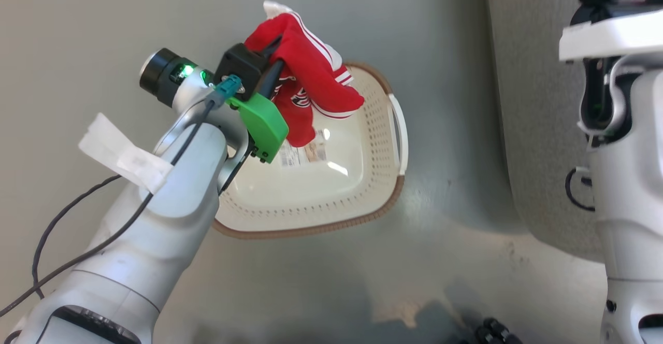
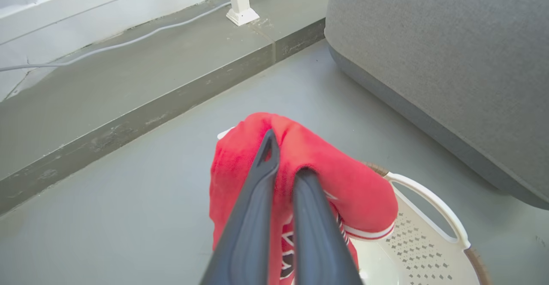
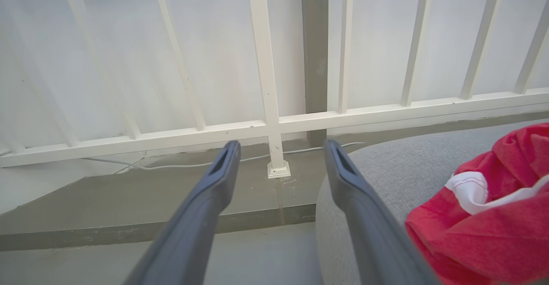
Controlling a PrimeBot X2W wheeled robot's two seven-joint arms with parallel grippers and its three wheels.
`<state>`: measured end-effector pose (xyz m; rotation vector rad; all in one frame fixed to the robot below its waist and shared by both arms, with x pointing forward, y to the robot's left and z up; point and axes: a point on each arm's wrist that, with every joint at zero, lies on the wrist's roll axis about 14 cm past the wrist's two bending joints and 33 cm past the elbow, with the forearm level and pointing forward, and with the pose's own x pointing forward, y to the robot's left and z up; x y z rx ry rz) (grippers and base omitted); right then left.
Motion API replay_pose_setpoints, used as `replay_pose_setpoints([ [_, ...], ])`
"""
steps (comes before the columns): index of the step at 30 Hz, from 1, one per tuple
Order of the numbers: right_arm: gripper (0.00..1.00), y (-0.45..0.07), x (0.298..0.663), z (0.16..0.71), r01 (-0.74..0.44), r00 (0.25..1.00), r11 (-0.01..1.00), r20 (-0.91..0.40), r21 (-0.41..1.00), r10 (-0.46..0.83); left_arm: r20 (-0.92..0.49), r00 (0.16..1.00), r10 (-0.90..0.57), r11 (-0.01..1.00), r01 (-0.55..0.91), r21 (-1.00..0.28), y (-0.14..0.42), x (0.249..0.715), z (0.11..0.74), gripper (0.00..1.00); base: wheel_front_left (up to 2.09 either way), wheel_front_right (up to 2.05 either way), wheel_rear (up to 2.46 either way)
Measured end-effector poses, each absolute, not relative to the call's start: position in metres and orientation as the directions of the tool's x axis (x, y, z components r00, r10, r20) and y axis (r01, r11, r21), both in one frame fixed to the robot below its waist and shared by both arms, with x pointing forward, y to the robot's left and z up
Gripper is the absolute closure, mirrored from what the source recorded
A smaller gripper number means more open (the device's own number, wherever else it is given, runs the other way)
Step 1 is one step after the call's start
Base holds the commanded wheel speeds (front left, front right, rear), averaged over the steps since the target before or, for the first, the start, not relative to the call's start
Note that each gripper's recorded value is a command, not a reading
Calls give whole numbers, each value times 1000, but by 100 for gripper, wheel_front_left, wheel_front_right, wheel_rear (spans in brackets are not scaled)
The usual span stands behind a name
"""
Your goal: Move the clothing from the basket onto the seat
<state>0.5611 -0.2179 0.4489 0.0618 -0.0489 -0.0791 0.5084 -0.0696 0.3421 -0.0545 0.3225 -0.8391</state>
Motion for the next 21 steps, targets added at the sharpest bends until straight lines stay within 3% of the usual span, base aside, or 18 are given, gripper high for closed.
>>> replay_pose_setpoints([
  [9, 0, -200, 540, 471, 40, 997, 995, 57, 90, -45, -120, 712, -692, 722, 687, -87, -53, 533, 426, 100, 0, 0, 0],
  [21, 0, -172, 500, 497, -49, 997, 994, 65, 94, 43, 20, 758, -652, 758, 652, 3, -36, 524, 521, 100, 0, 0, 0],
])
